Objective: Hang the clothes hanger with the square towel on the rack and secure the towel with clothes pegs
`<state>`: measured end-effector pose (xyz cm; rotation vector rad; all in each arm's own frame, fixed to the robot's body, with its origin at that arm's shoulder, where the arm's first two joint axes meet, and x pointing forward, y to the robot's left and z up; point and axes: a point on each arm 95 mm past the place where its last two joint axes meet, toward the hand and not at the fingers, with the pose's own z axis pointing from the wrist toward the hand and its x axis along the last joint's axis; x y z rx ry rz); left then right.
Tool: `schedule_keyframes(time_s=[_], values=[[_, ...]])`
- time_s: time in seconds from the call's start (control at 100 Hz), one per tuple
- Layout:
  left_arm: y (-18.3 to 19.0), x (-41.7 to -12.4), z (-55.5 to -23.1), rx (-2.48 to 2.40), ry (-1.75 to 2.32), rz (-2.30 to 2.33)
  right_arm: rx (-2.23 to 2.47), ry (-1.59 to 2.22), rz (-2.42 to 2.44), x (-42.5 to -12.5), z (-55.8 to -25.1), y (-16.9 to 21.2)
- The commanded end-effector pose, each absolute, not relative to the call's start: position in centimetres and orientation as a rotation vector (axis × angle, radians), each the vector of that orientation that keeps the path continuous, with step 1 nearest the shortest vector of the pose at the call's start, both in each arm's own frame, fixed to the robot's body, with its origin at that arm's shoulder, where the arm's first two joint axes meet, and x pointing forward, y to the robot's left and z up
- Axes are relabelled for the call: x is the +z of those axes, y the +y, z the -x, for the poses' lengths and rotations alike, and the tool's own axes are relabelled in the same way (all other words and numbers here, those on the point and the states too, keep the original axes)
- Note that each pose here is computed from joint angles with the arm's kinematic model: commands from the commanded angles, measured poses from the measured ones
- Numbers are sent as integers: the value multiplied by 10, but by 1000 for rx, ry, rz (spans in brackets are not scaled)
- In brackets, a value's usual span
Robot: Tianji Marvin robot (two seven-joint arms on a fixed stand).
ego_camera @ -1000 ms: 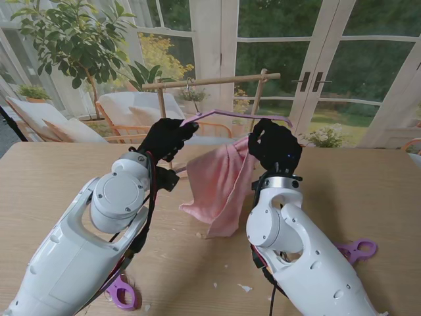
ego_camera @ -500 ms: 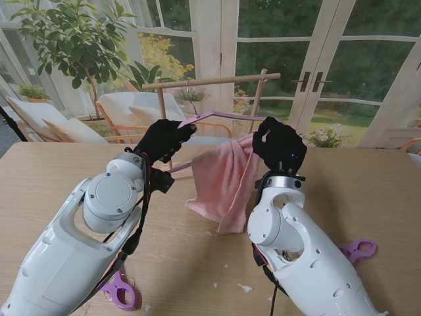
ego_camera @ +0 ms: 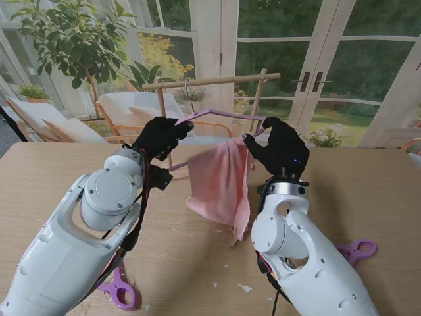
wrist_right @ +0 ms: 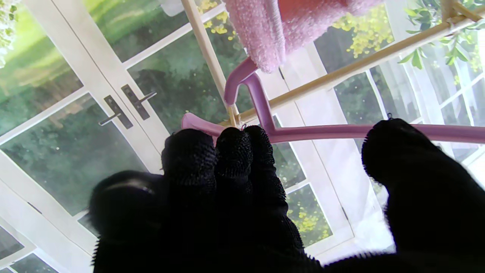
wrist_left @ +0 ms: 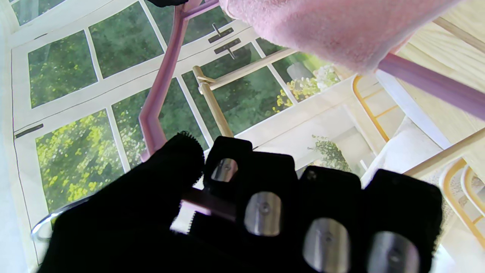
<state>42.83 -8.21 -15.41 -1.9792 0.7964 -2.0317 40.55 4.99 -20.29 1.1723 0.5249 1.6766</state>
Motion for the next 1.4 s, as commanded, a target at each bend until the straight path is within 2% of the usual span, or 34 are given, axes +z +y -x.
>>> schedule_keyframes(time_s=[0.0, 0.32, 0.62, 1.39], values=[[-85, -147, -427, -2056, 797, 1973, 1694, 540, -1183, -206, -399, 55], [-86, -142, -428, -2064, 757, 1964, 1743, 671, -1184, -230, -381, 68], [-93, -139, -424, -2074, 751, 1974, 1725, 757, -1142, -244, -389, 85], [-103, -144, -419, -2058, 831, 1985, 1744, 702, -1004, -235, -400, 91]])
